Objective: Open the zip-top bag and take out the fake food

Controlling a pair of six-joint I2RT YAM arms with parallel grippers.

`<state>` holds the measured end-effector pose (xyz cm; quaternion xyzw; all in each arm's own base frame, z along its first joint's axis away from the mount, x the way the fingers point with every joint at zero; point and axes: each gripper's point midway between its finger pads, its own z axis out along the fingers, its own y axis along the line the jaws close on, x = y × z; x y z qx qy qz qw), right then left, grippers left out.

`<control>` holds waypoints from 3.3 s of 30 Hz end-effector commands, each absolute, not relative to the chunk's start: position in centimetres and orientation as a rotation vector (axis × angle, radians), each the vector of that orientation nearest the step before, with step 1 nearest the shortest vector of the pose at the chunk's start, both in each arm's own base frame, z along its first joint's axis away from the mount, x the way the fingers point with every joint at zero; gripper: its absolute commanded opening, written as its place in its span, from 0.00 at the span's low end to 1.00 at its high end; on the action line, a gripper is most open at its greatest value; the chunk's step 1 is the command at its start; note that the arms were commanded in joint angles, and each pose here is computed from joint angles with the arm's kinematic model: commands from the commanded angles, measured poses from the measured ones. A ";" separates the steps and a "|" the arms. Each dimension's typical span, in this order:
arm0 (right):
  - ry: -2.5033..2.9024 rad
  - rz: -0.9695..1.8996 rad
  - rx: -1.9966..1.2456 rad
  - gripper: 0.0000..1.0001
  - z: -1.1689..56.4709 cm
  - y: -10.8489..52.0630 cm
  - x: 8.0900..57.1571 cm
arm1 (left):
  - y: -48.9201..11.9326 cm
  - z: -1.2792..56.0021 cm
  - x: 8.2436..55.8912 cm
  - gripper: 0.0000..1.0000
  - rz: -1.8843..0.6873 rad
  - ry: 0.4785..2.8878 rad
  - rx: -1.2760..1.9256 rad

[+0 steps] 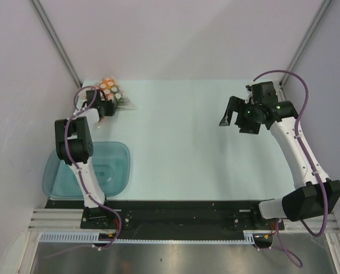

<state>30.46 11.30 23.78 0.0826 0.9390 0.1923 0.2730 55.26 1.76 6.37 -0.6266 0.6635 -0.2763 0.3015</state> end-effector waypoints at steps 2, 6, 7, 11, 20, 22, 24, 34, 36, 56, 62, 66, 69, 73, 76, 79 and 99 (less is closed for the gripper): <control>2.501 0.502 0.093 1.00 22.8 13.2 32.2 | 0.2 8.8 56.4 0.00 -0.755 1.908 -1.401; 2.529 0.442 -0.006 1.00 21.4 13.7 32.6 | -5.0 10.4 55.4 0.00 -0.785 2.059 -1.170; 2.530 0.442 -0.015 1.00 21.3 13.9 32.7 | -6.1 10.8 54.8 0.00 -0.782 2.091 -1.139; 2.521 0.478 -0.111 1.00 21.0 15.5 32.3 | -12.1 11.1 50.8 0.00 -0.830 2.198 -1.021; 2.551 0.505 -0.138 1.00 18.5 16.8 31.2 | -28.9 12.9 40.8 0.00 -1.116 2.410 -0.706; 2.561 0.555 0.018 1.00 16.8 16.3 31.4 | -31.3 12.5 39.1 0.00 -1.165 2.451 -0.645; 2.610 0.688 0.187 1.00 15.3 16.6 30.5 | -33.9 11.6 36.4 0.00 -1.188 2.529 -0.578; 2.649 0.698 0.333 1.00 13.9 14.3 28.4 | -33.6 12.8 30.7 0.86 -1.106 2.580 -0.010; 2.643 0.702 0.297 1.00 14.2 14.4 28.1 | -32.8 13.5 30.4 0.84 -1.114 2.548 0.069; 2.567 0.778 0.137 1.00 16.8 14.6 24.5 | -18.4 6.3 35.0 0.57 -0.898 2.773 0.188; 2.576 0.785 0.146 1.00 16.5 14.7 24.1 | -19.4 4.5 34.9 0.62 -0.996 2.842 0.110; 2.573 0.787 0.124 1.00 16.4 15.0 24.0 | -20.6 3.9 35.0 0.60 -1.076 2.825 0.091; 2.577 0.794 0.109 1.00 16.4 15.3 23.9 | -21.6 4.0 35.3 0.55 -1.166 2.797 0.036; 2.569 0.799 0.096 1.00 16.6 15.7 24.0 | -22.1 3.8 35.2 0.39 -1.200 2.786 0.002; 2.569 0.808 0.079 1.00 16.6 16.3 23.9 | -22.2 4.1 35.2 0.17 -1.202 2.771 0.008; 2.573 0.799 0.044 1.00 16.4 16.8 23.8 | -22.3 5.3 35.0 0.03 -1.204 2.740 0.015; 1.838 0.417 -0.845 0.98 22.0 24.5 22.6 | -28.0 17.3 24.8 0.00 -1.174 2.786 -0.545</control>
